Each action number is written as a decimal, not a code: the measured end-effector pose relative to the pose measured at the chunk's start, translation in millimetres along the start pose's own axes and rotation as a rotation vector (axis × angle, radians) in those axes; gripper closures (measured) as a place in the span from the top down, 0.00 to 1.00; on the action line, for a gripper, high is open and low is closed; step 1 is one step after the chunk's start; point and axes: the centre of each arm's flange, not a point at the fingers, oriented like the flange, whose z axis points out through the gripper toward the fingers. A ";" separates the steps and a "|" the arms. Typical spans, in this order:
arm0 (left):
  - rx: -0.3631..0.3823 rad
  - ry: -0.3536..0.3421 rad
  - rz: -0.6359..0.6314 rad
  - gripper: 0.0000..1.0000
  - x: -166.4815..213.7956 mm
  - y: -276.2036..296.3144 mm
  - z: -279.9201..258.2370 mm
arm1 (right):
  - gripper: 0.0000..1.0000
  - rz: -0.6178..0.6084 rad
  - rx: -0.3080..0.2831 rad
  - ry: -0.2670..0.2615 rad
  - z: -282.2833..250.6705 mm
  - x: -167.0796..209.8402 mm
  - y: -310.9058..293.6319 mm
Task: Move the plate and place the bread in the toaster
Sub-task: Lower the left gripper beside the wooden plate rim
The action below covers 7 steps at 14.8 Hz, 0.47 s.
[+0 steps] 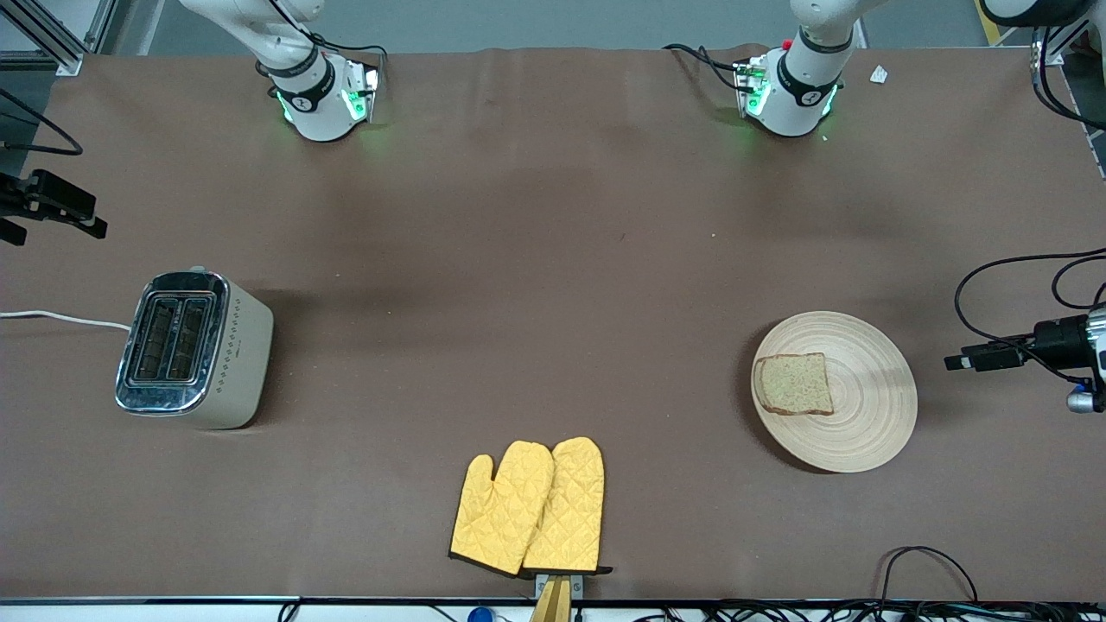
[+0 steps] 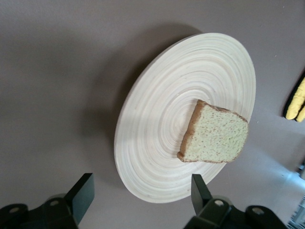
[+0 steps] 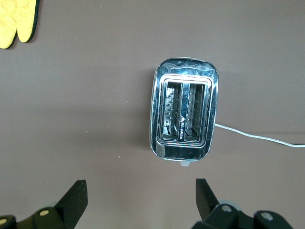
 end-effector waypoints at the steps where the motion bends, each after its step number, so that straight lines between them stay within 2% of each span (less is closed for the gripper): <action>1: -0.020 0.003 0.007 0.84 3.0 -10.6 8.3 | 1.00 0.000 0.000 -0.001 0.1 -0.1 0.0; 7: -0.099 0.007 0.026 0.73 14.4 -40.6 52.5 | 1.00 -0.001 0.002 -0.008 0.8 -0.7 -0.7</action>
